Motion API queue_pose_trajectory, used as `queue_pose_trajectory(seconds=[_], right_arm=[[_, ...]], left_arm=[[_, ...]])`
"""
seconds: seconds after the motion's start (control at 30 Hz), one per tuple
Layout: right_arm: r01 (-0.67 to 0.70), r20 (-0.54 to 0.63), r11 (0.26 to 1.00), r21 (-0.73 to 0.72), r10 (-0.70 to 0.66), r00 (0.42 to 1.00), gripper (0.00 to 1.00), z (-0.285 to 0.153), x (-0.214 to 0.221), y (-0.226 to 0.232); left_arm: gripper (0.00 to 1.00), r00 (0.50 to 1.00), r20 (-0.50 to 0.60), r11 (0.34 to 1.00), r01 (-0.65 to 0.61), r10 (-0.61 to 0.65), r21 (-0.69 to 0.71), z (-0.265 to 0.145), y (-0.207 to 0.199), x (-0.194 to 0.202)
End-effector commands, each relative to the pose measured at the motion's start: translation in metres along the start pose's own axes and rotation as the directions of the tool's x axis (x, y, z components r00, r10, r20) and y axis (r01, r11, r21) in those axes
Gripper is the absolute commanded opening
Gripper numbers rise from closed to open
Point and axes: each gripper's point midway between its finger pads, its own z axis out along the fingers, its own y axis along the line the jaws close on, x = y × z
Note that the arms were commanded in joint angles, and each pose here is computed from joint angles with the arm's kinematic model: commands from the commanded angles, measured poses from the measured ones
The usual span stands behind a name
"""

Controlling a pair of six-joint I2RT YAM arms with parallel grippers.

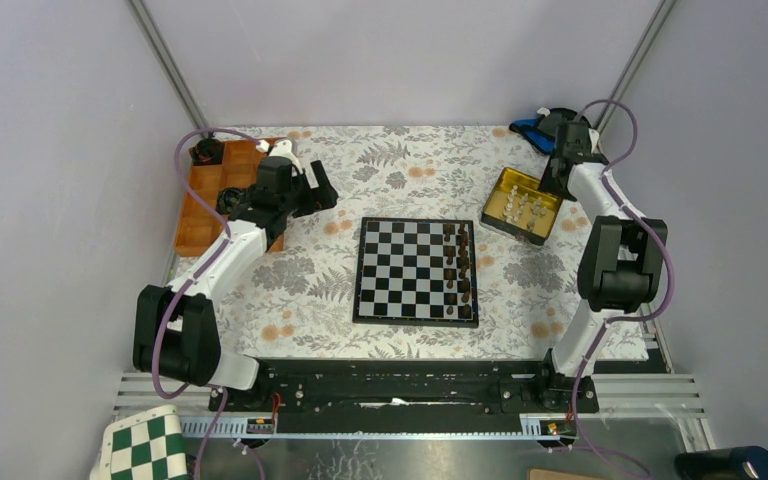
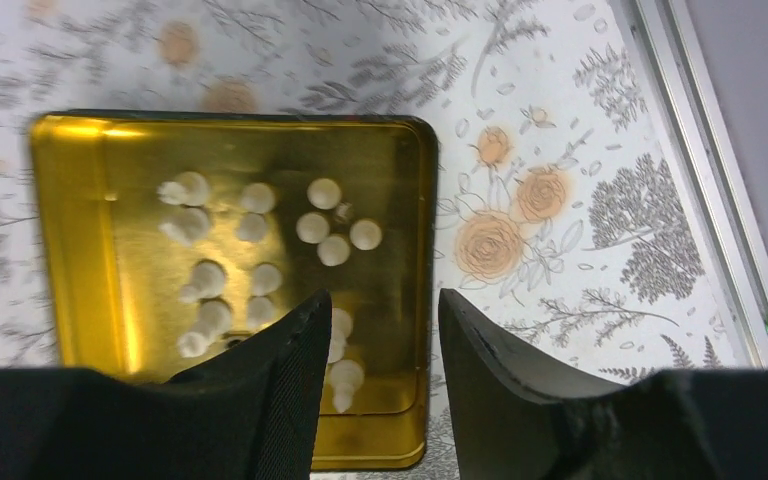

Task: Set up the chess pieces on the board
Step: Place the storage box at the center of the board, then pick up the chess piece from the storage box.

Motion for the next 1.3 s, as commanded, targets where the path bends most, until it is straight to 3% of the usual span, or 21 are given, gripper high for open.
queue_pose_trajectory(seconds=[0.0, 0.47, 1.27], right_arm=[[0.002, 0.084, 0.99, -0.139, 0.01, 0.996, 0.51, -0.042, -0.034, 0.028], [0.108, 0.019, 0.954, -0.279, -0.107, 0.994, 0.5, -0.035, -0.004, 0.102], [0.12, -0.08, 0.961, -0.248, -0.144, 0.986, 0.45, 0.004, 0.031, 0.108]], left_arm=[[0.99, 0.999, 0.029, 1.0, 0.02, -0.02, 0.022, -0.002, -0.01, -0.015], [0.98, 0.999, 0.004, 0.999, 0.043, -0.043, -0.005, 0.0, -0.005, -0.008], [0.97, 0.999, -0.008, 0.999, 0.042, -0.042, -0.032, 0.004, 0.002, -0.001]])
